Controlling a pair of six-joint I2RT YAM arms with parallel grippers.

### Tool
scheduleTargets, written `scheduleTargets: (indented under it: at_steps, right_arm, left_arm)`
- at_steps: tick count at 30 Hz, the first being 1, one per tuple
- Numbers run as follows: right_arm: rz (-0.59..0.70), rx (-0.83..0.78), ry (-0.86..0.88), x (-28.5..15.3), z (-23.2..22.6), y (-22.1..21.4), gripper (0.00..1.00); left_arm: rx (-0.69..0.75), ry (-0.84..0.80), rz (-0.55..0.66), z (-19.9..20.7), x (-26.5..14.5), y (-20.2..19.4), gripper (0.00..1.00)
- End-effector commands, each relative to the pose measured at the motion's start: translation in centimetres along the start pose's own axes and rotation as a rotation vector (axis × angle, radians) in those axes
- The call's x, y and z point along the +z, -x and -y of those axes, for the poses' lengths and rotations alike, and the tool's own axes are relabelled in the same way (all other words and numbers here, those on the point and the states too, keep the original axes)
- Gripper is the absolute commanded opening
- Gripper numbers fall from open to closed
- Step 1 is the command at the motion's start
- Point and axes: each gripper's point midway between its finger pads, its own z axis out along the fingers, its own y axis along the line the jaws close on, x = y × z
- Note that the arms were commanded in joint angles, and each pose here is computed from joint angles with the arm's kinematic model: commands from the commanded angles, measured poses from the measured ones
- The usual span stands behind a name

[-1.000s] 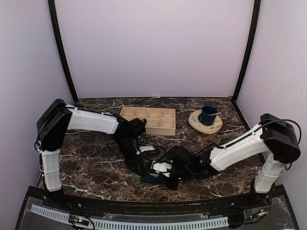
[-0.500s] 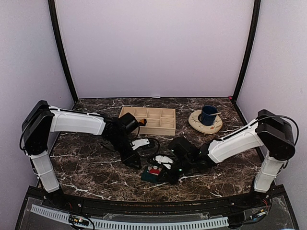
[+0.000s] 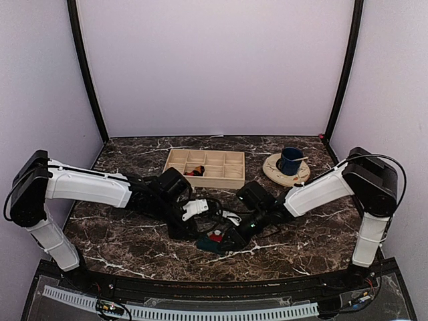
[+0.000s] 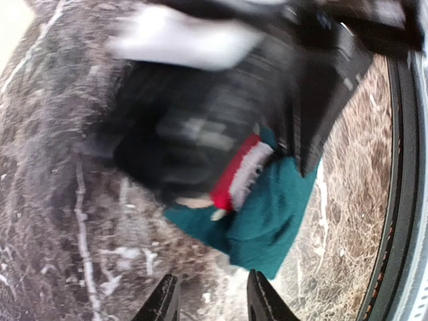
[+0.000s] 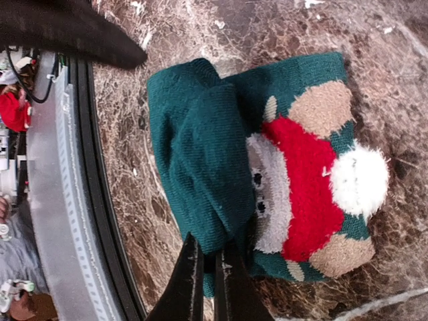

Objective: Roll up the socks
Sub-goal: Roll the sock at the center of the board.

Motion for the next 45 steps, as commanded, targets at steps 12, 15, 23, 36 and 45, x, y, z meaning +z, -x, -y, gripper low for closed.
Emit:
scheduleTargets:
  at_steps: [12, 15, 23, 36, 45]
  right_arm:
    - [-0.072, 0.180, 0.153, 0.2, -0.5, -1.3, 0.00]
    - [-0.076, 0.190, 0.160, 0.2, -0.4, -1.3, 0.00]
    - [-0.085, 0.194, 0.170, 0.2, -0.4, -1.3, 0.00]
    - [-0.092, 0.193, 0.180, 0.1, -0.6, -1.5, 0.00]
    - [-0.097, 0.192, 0.184, 0.2, -0.5, -1.6, 0.00]
  left_arm:
    - [0.219, 0.096, 0.085, 2.1, -0.1, 0.8, 0.42]
    - [0.259, 0.080, 0.106, 3.0, -0.4, 1.0, 0.43]
    - [0.363, 0.031, 0.072, 5.1, 0.3, 0.4, 0.44]
    - [0.442, 0.126, 0.046, 4.4, 2.0, 1.1, 0.44]
    - [0.476, 0.089, 0.030, 5.0, 2.9, 1.3, 0.44]
